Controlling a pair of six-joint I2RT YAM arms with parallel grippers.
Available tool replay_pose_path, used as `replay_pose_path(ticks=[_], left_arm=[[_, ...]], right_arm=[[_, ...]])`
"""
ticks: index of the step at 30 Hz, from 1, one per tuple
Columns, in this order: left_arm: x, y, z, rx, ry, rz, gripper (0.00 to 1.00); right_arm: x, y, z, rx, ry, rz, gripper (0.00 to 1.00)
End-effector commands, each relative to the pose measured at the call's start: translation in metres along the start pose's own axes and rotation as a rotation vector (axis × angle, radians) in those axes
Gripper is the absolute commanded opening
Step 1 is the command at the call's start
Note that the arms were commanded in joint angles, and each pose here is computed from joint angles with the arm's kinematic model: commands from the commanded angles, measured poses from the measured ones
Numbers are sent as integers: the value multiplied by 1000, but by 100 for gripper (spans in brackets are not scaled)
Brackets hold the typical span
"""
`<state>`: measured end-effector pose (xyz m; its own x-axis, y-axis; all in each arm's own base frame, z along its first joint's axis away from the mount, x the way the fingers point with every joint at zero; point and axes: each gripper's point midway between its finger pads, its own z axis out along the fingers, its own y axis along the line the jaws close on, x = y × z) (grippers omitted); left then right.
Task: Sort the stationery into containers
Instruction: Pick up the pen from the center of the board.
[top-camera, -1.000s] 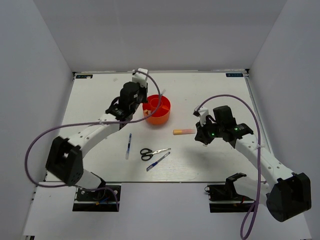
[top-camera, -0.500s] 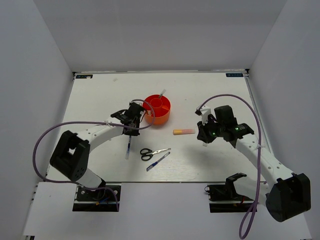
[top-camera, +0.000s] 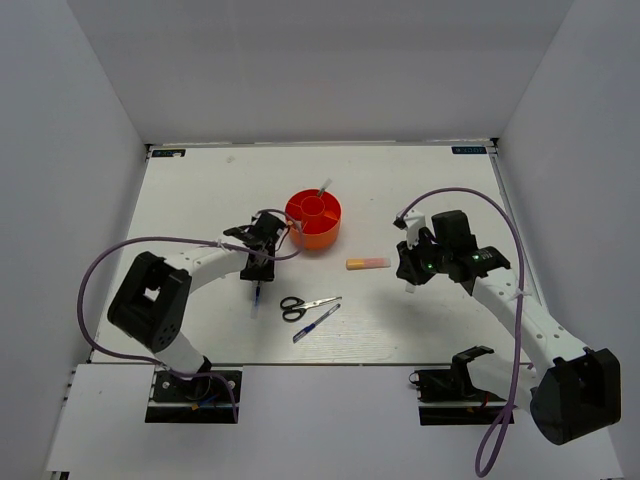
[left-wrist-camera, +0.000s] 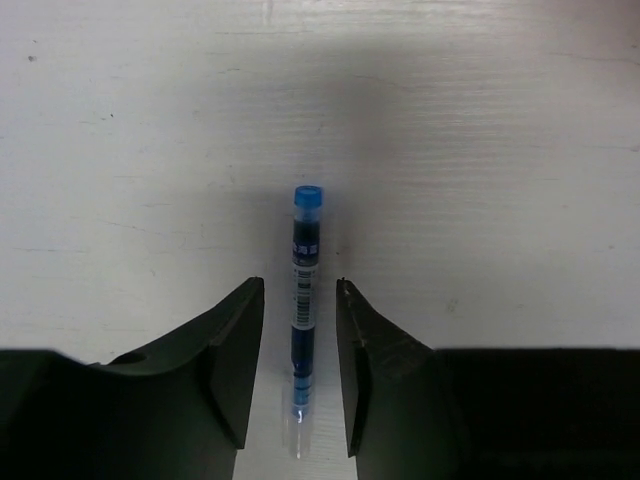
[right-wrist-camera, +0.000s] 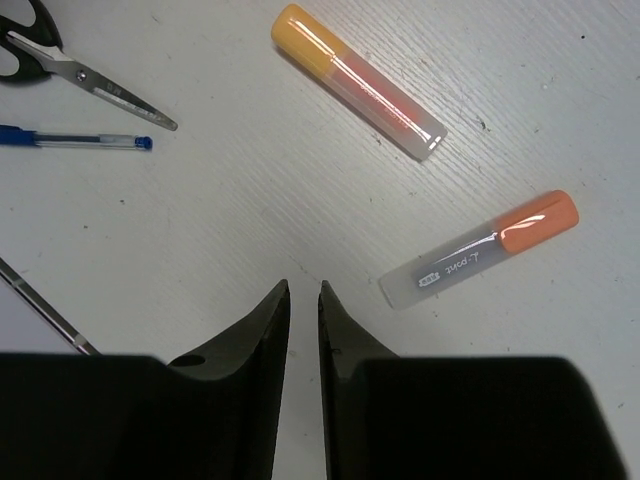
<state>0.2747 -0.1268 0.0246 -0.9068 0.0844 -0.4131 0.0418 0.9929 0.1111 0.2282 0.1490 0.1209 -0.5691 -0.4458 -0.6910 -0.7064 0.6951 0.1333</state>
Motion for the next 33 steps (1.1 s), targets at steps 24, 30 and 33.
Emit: replay_pose_path(ticks=[24,30,33], left_arm=[[-131,-21,-98,238,-432,61,0],[-227,-39,-172,330,-846,137,0],[-257,-51,-186,355,-1034,182,0]], right_arm=[[-8,3,-5,-28,-42,4,42],[-8,2,-5,-24,-45,0,0],[-7,3,-4,-29,-46,0,0]])
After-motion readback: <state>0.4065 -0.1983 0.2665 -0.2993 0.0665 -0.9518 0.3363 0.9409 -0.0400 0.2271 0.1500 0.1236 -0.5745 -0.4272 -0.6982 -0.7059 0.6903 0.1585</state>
